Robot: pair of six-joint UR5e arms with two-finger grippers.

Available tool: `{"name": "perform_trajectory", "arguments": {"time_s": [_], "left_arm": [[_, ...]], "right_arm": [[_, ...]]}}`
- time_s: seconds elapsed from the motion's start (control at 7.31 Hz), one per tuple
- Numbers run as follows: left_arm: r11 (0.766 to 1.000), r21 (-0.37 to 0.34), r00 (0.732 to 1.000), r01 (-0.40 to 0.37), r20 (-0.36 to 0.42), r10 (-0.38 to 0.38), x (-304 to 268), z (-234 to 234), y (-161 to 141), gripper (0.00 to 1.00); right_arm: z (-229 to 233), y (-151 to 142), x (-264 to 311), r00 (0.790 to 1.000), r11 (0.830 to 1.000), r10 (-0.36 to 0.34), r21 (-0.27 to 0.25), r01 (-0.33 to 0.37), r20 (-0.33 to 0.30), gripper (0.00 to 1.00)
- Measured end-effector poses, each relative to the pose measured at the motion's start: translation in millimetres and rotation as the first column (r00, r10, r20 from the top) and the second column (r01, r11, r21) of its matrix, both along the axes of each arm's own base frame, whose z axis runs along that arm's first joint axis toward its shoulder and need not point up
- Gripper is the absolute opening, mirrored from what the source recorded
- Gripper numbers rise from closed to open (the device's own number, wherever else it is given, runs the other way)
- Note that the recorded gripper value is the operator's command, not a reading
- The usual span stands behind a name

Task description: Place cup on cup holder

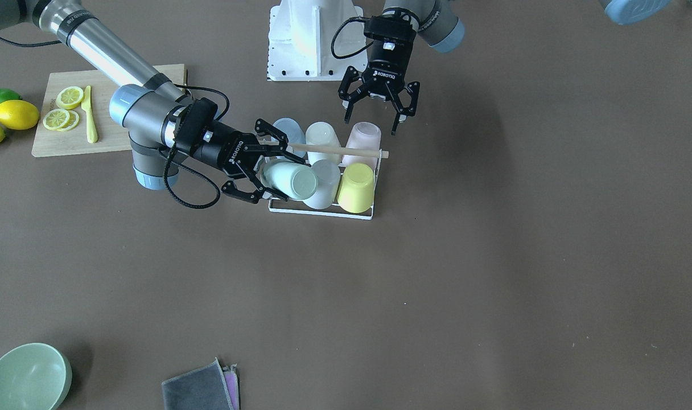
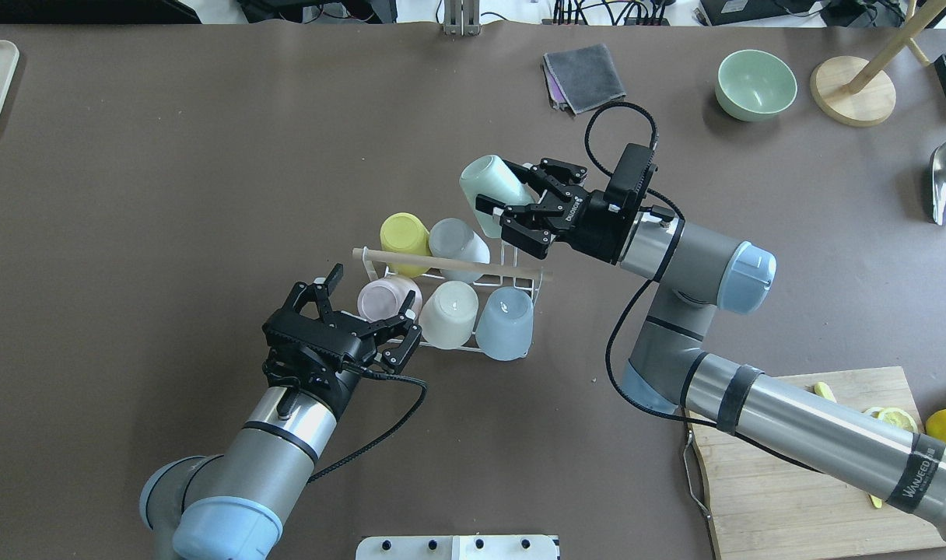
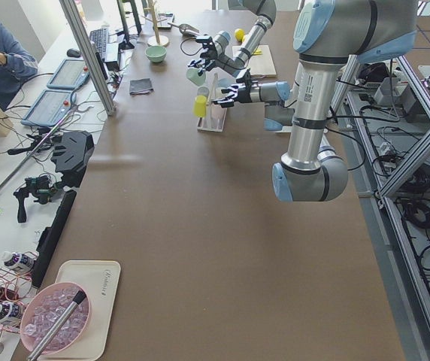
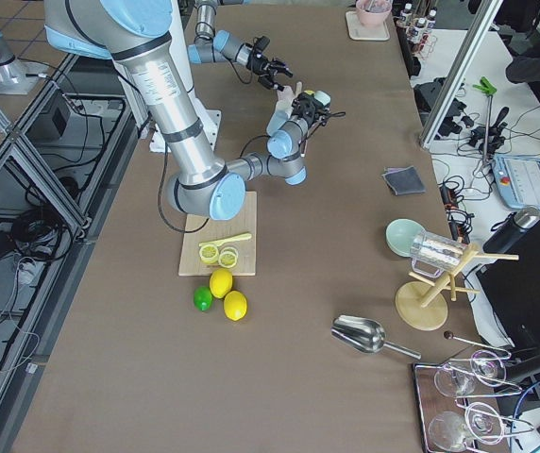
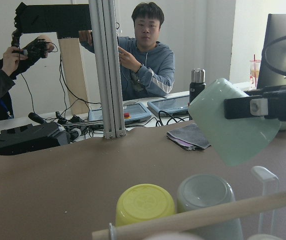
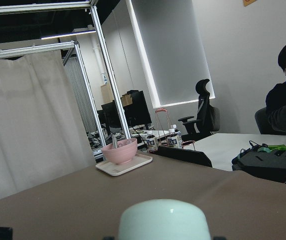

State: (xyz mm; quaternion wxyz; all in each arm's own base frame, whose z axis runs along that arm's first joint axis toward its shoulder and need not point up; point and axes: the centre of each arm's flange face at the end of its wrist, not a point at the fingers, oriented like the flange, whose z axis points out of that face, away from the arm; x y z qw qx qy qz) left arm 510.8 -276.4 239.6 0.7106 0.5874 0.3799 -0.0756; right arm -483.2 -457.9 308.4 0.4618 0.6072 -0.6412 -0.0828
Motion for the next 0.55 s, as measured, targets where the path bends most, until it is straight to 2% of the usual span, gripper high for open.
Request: {"name": "perform_trajectory", "arguments": {"time_s": [0.27,0.55], "left_arm": [[1.0,0.003,1.0,0.011,-0.023,-0.011,-9,-4,-7,0.98],[1.0,0.005,1.0,-0.002,-0.01,0.002,-50,-2,-32,0.98]], "right_arm": [[2,7,-6,1.0,1.0,-0.008,-0.001,0.008,0.004,0.0],[11,14,-6,1.0,1.0,-0.016,0.009,0.015,0.015,0.0]]}}
